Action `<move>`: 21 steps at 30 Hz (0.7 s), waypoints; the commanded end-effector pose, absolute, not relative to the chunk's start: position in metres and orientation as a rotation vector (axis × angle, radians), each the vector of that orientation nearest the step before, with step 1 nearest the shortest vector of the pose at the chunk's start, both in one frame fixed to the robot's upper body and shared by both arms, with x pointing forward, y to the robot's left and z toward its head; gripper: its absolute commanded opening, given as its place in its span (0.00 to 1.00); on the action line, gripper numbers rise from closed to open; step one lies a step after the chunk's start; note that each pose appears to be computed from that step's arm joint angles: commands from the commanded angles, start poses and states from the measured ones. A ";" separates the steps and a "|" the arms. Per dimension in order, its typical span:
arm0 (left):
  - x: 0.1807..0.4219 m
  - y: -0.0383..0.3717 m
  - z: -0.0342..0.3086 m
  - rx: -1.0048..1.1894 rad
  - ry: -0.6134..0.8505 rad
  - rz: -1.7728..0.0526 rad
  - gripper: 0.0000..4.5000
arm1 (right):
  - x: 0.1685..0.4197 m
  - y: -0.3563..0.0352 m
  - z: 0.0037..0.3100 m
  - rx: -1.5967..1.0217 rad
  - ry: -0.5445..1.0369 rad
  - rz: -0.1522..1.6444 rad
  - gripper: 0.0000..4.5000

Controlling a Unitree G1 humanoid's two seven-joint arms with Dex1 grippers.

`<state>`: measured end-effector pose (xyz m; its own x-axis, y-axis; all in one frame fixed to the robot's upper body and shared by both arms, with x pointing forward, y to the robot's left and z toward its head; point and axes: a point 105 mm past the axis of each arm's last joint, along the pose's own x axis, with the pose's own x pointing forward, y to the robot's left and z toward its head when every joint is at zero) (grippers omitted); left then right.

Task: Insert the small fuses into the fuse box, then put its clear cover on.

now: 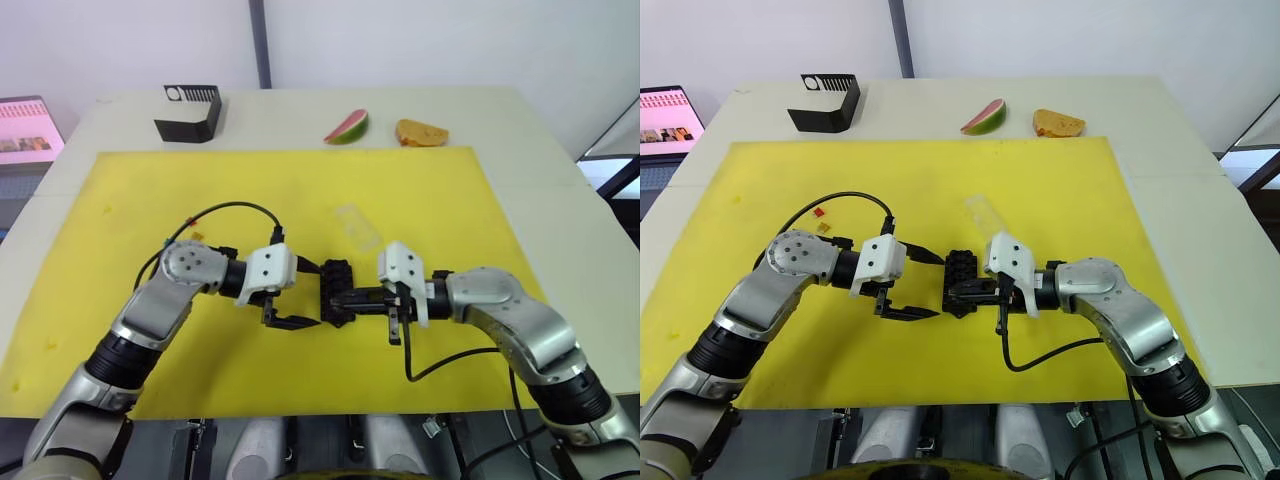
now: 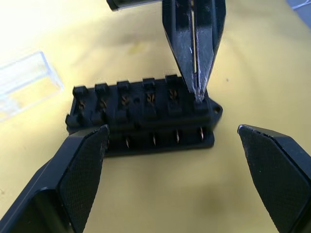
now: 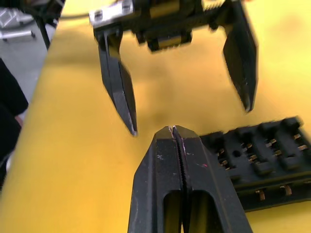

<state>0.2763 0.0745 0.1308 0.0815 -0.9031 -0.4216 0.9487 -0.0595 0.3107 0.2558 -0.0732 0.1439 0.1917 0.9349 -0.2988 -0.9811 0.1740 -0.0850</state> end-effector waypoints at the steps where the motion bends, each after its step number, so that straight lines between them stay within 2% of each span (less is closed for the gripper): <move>1: 0.275 0.071 0.135 0.617 0.061 -1.527 1.00 | 0.257 -0.074 0.158 -0.290 0.151 1.366 0.01; 15: 0.279 0.075 0.134 0.611 0.072 -1.505 1.00 | 0.254 -0.079 0.120 -0.404 0.262 1.354 0.01; 17: 0.279 0.074 0.134 0.608 0.070 -1.501 1.00 | 0.257 -0.080 0.123 -0.402 0.245 1.345 0.01; 21: 0.283 0.075 0.138 0.533 0.054 -1.454 1.00 | 0.267 -0.081 0.148 -0.347 0.154 1.297 0.01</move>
